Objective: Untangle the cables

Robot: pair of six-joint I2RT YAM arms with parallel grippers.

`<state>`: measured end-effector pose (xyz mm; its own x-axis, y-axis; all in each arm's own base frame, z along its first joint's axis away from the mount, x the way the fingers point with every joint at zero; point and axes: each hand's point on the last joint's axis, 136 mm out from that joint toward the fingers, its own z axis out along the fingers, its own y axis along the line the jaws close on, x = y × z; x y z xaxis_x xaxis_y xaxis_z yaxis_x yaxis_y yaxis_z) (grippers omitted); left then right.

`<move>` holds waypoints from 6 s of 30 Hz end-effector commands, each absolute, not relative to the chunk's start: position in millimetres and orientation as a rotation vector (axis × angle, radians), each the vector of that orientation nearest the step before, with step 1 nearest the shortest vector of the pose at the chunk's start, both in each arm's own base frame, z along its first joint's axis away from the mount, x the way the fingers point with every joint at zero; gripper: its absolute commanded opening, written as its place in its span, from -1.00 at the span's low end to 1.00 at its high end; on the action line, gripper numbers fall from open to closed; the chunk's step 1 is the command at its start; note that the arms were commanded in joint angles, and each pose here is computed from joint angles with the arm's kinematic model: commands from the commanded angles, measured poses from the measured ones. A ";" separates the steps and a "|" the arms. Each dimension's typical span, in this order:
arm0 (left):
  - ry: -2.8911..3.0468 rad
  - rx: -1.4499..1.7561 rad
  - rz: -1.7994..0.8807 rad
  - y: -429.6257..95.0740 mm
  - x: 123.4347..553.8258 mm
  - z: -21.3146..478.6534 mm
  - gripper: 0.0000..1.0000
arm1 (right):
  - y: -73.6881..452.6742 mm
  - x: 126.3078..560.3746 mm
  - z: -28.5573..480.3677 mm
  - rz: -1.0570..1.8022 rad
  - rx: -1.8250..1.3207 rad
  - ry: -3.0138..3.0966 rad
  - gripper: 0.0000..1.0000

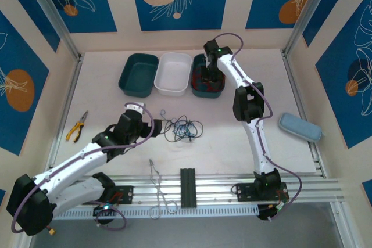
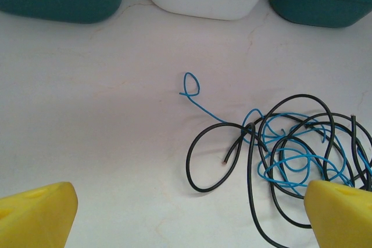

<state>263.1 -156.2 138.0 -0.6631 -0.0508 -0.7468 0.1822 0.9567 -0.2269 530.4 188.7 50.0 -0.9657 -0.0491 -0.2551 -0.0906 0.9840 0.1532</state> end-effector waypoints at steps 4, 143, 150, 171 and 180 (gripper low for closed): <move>2.254 0.085 -0.373 -159.3 269.6 143.7 1.00 | 191.1 526.1 94.2 0.186 -0.104 2.818 -0.20; 2.153 -0.151 -0.223 -62.2 306.3 242.2 -1.00 | 217.2 268.4 295.5 0.584 -0.399 2.167 -1.00; 2.005 -0.112 -0.360 -84.5 334.8 292.3 -1.00 | 213.5 263.0 299.7 0.602 -0.388 2.129 -1.00; 1.939 0.087 -0.493 -171.5 493.7 308.9 -1.00 | 229.1 268.5 271.9 0.679 -0.335 2.181 -1.00; 2.076 0.274 -0.292 -207.8 524.6 251.1 -1.00 | 221.1 273.0 255.9 0.626 -0.269 2.225 -1.00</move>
<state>522.2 -198.2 260.6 -0.4862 -0.0332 -0.8732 0.2867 0.9379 -0.1953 271.4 222.4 261.9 -0.6557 -0.0114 -0.7549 -0.4100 0.8450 0.3434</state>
